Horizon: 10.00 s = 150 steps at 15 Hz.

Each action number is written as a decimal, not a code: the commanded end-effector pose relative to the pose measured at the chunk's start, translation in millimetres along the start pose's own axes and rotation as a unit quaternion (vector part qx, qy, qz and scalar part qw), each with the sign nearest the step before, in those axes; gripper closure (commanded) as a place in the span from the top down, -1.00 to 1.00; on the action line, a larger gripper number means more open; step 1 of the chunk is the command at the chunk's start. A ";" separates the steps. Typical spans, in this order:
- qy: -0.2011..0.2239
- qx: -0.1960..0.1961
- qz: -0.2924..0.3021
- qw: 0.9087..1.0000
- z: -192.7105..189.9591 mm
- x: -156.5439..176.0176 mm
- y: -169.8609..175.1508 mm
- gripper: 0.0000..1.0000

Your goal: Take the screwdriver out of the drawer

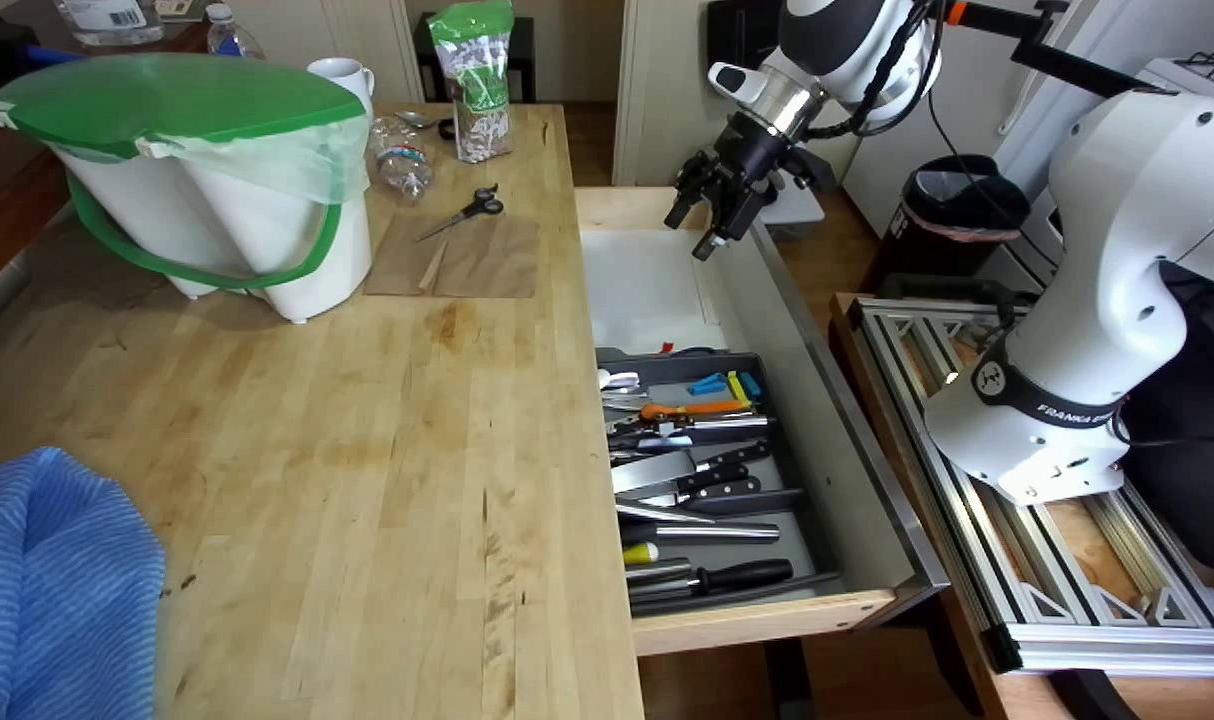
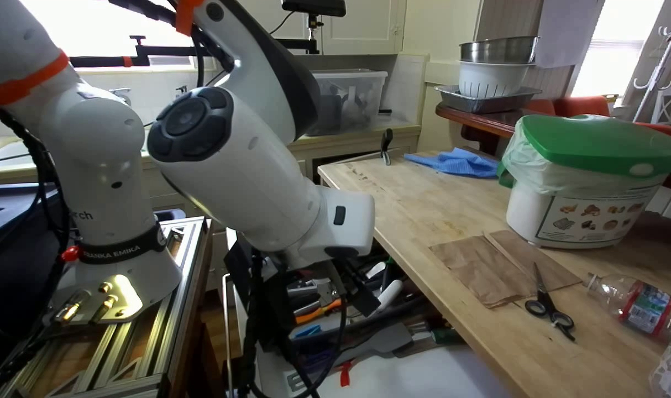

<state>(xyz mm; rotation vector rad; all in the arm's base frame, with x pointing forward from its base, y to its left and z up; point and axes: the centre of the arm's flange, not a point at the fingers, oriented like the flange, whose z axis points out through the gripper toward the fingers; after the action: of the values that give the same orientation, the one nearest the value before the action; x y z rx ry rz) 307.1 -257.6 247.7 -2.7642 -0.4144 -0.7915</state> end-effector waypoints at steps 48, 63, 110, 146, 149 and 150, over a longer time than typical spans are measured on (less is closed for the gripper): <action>0.047 -0.077 0.071 0.993 226.0 6.0 30.3 1.00; 0.014 -0.069 0.040 0.997 250.0 21.7 28.6 0.61; -0.131 -0.101 0.101 0.981 180.4 3.2 36.5 -0.96; 0.067 0.244 0.200 0.947 -12.1 60.0 -89.8 -0.96; 0.084 0.196 0.123 0.969 18.8 79.8 -86.2 -0.96; 0.091 0.181 0.100 0.974 30.6 88.3 -84.1 -0.96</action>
<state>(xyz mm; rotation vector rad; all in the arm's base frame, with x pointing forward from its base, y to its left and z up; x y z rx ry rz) 347.2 -178.8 305.6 -2.2885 -0.0846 -0.7054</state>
